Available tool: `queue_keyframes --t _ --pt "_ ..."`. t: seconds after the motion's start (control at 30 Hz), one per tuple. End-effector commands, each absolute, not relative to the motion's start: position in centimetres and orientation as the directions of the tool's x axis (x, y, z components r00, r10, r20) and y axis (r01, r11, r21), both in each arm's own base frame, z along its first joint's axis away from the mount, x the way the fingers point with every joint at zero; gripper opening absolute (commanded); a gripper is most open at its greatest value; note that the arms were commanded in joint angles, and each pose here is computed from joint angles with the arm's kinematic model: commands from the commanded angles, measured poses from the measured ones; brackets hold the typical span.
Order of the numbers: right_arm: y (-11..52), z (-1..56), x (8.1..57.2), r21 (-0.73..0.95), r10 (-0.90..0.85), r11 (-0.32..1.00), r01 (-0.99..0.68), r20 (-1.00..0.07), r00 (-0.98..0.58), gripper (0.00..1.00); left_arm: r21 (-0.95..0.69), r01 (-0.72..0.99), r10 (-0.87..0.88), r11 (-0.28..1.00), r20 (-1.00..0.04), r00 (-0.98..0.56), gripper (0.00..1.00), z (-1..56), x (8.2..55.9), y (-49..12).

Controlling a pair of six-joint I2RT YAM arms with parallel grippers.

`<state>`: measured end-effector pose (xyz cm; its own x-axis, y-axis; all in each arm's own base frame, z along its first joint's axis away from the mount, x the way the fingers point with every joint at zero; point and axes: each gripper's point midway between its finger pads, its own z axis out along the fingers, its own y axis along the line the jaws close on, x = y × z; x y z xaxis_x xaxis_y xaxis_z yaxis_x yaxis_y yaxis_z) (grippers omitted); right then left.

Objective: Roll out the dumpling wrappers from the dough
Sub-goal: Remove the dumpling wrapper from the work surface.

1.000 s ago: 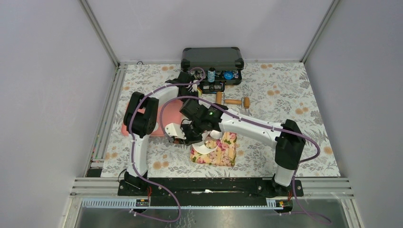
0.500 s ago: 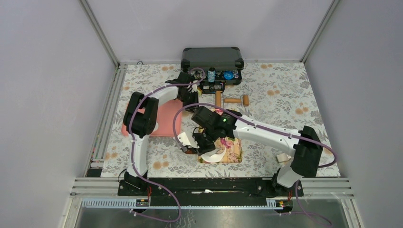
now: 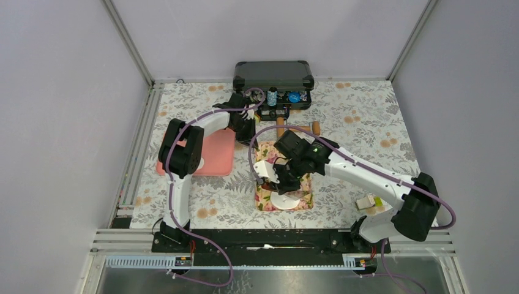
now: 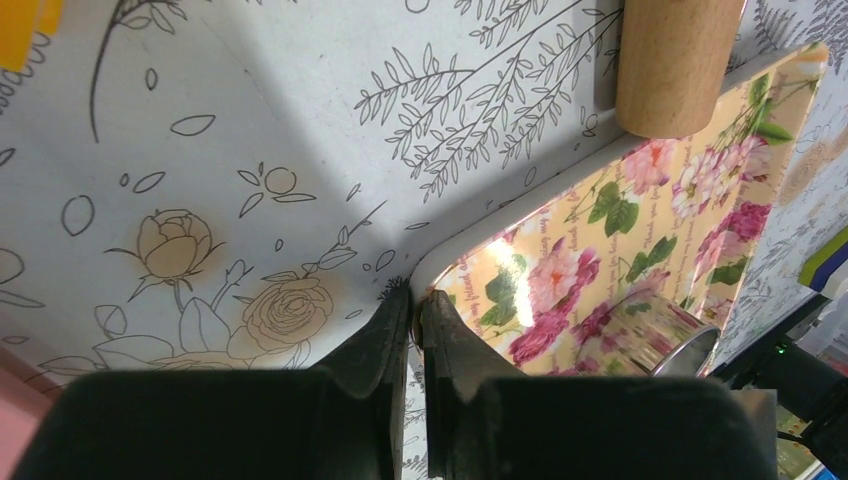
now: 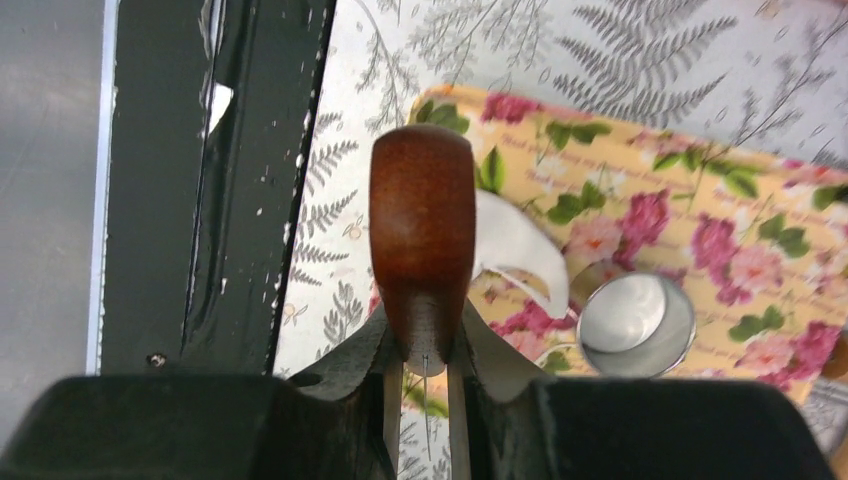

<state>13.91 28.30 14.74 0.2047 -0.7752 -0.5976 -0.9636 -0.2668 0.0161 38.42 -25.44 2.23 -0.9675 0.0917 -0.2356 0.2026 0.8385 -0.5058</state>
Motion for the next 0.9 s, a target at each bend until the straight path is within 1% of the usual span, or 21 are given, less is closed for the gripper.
queue_keyframes --t 0.0,0.1,0.17,0.33,0.43,0.57,0.6,0.7,0.87 --pt "24.9 13.9 13.7 0.043 -0.837 -0.202 -0.979 -0.527 0.149 0.0 -0.419 0.213 0.089 0.882 -0.296 -0.951 0.0 2.3 39.7 -23.0" --pt "23.7 13.9 14.8 0.02 -0.848 -0.154 -0.988 -0.515 0.122 0.0 -0.418 0.216 0.09 0.883 -0.3 -0.95 0.0 2.4 39.7 -23.0" --pt "23.4 14.4 15.9 -0.004 -0.841 -0.119 -0.993 -0.531 0.103 0.0 -0.421 0.217 0.09 0.88 -0.302 -0.949 0.0 2.5 39.7 -23.0" --pt "25.6 19.0 16.8 -0.027 -0.742 -0.078 -0.997 -0.666 0.076 0.0 -0.437 0.219 0.089 0.873 -0.297 -0.951 0.0 2.7 39.5 -23.3" --pt "28.0 22.4 16.2 0.022 -0.647 -0.076 -0.997 -0.761 0.033 0.0 -0.448 0.222 0.091 0.866 -0.295 -0.951 0.0 2.8 39.3 -23.4" --pt "30.9 24.5 15.2 0.139 -0.547 -0.105 -0.985 -0.835 -0.06 0.0 -0.465 0.224 0.088 0.857 -0.296 -0.951 0.0 3.1 39.2 -23.7" --pt "31.4 24.4 14.9 0.167 -0.541 -0.106 -0.98 -0.837 -0.084 0.0 -0.467 0.223 0.087 0.856 -0.294 -0.952 0.0 3.1 39.1 -23.8" --pt "33.2 23.3 15.2 0.16 -0.543 -0.087 -0.983 -0.835 -0.087 0.0 -0.47 0.219 0.083 0.855 -0.293 -0.952 0.0 3.1 39.0 -23.8" --pt "34.9 20.0 16.6 0.17 -0.583 0.019 -0.985 -0.799 -0.149 0.0 -0.475 0.216 0.078 0.853 -0.294 -0.953 0.0 3.3 38.8 -23.8"
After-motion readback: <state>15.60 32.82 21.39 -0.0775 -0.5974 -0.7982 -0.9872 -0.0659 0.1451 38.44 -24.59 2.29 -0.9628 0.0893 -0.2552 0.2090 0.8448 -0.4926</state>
